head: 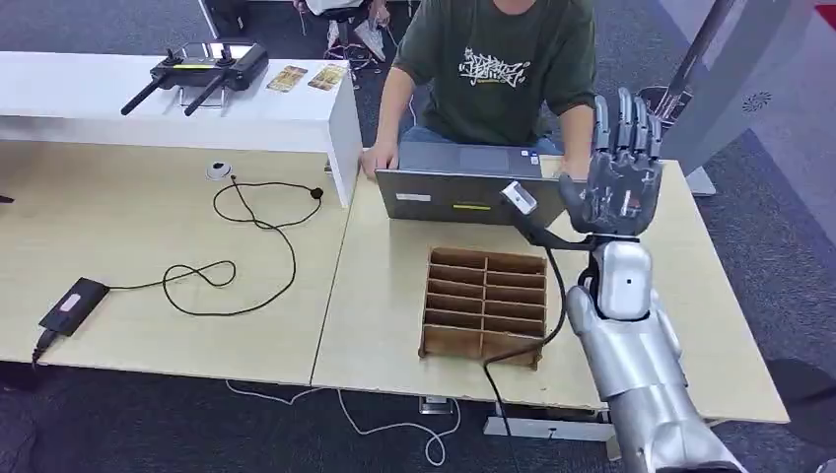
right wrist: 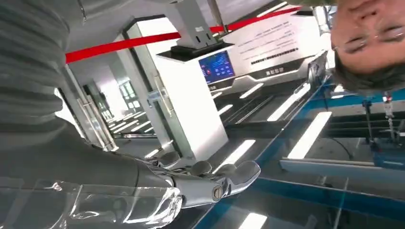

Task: Pass the card to the sensor for recognition and then transmit it.

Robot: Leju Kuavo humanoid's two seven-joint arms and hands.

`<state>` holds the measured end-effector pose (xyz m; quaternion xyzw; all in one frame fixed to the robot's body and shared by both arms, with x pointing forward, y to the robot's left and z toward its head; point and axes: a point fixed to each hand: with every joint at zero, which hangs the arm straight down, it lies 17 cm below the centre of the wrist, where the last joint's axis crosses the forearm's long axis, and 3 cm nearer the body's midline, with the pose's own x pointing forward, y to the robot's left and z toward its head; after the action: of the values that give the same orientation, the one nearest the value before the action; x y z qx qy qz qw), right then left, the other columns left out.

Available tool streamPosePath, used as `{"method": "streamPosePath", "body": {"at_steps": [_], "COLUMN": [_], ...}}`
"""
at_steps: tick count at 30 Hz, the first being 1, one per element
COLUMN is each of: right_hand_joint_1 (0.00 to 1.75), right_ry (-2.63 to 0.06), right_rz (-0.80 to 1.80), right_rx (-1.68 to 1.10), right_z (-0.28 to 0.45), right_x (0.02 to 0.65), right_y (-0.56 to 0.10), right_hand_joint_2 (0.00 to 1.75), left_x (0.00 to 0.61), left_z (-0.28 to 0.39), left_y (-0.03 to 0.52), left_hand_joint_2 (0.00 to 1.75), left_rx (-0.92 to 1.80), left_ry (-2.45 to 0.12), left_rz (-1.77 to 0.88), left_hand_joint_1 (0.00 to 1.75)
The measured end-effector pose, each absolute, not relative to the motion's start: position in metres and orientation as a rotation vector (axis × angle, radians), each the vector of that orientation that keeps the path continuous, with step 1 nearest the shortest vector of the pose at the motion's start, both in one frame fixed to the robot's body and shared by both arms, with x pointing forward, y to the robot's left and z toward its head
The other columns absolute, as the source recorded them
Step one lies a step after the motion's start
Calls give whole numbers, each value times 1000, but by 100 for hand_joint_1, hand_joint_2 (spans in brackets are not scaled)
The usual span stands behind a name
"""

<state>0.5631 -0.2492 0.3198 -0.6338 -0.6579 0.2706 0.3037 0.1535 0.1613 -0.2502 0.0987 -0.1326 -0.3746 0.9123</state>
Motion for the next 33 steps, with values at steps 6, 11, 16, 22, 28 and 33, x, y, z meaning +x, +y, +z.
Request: {"method": "streamPosePath", "body": {"at_steps": [6,11,16,22,28,33], "right_hand_joint_1": [0,0,0,0,0,0], "right_ry": [-1729,-1715,-1698,-1688,-1685,-1678], "right_rz": [673,648,628,596,579,568], "right_rx": [-1696,-1706,-1714,-1724,-1732,-1737], "right_z": [319,315,308,306,307,305], "right_x": [554,546,536,526,519,514], "right_y": [-266,-277,-288,-298,-304,-309], "right_hand_joint_2": [175,175,175,175,175,175], "left_x": [153,152,152,152,152,152], "left_z": [-251,-251,-251,-251,-251,-251], "left_y": [162,162,162,162,162,163], "left_hand_joint_2": [0,0,0,0,0,0], "left_rx": [203,204,204,203,202,201], "left_ry": [-271,-270,-270,-269,-268,-267], "left_rz": [-762,-762,-765,-765,-757,-751], "left_hand_joint_1": [0,0,0,0,0,0]}}
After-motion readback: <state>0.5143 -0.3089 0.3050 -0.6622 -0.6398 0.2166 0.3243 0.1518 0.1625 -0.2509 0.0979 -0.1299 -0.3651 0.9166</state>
